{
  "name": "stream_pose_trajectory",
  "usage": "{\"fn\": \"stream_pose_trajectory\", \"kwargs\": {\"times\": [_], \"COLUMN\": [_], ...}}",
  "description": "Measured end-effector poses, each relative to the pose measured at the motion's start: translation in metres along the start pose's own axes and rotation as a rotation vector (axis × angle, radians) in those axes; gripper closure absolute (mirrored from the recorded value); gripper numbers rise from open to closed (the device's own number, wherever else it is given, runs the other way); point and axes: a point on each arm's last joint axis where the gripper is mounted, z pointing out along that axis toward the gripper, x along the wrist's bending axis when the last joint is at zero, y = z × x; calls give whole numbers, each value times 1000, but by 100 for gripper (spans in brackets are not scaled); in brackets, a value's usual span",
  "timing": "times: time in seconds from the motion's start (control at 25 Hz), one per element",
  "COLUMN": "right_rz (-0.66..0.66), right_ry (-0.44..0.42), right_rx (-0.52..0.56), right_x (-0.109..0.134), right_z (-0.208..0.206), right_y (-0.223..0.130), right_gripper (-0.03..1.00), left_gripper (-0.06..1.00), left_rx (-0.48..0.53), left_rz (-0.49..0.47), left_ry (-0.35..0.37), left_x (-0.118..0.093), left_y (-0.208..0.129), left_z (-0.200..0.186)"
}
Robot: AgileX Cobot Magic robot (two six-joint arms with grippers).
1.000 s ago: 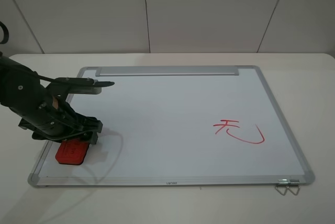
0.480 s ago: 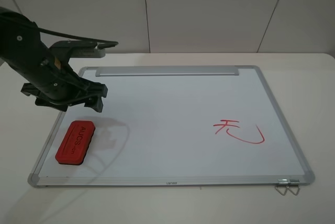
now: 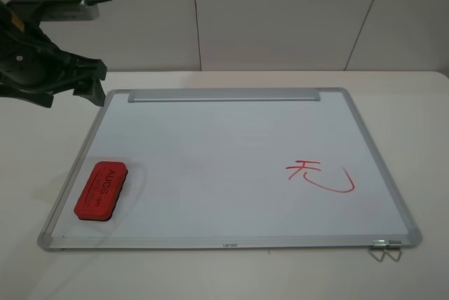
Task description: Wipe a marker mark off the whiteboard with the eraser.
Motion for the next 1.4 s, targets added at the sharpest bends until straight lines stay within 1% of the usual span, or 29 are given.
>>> {"fn": "stream_pose_trajectory", "kwargs": {"times": [0.12, 0.2, 0.24, 0.28, 0.44, 0.64, 0.76, 0.88, 1.04, 1.12, 1.28, 1.4], "right_rz": [0, 0, 0, 0, 0, 0, 0, 0, 0, 0, 0, 0], "right_ry": [0, 0, 0, 0, 0, 0, 0, 0, 0, 0, 0, 0], "right_rx": [0, 0, 0, 0, 0, 0, 0, 0, 0, 0, 0, 0], "right_x": [0, 0, 0, 0, 0, 0, 0, 0, 0, 0, 0, 0], "right_z": [0, 0, 0, 0, 0, 0, 0, 0, 0, 0, 0, 0], "right_y": [0, 0, 0, 0, 0, 0, 0, 0, 0, 0, 0, 0], "right_gripper": [26, 26, 26, 26, 26, 26, 26, 26, 26, 26, 26, 26], "left_gripper": [18, 18, 18, 18, 18, 18, 18, 18, 18, 18, 18, 18], "left_rx": [-10, -25, -63, -85, -224, -355, -437, -473, -494, -513, -579, -609], "left_rz": [-38, -48, -54, -54, -56, -38, -20, 8, 26, 46, 123, 140], "left_ry": [47, 69, 75, 74, 54, 44, 33, 20, 7, -13, -51, -70], "left_x": [27, 40, 45, 46, 48, 53, 56, 58, 62, 62, 61, 62], "left_y": [1, -1, -6, -8, -24, -63, -89, -120, -159, -177, -206, -223], "left_z": [-22, -41, -66, -77, -130, -191, -217, -227, -222, -219, -216, -207]}}
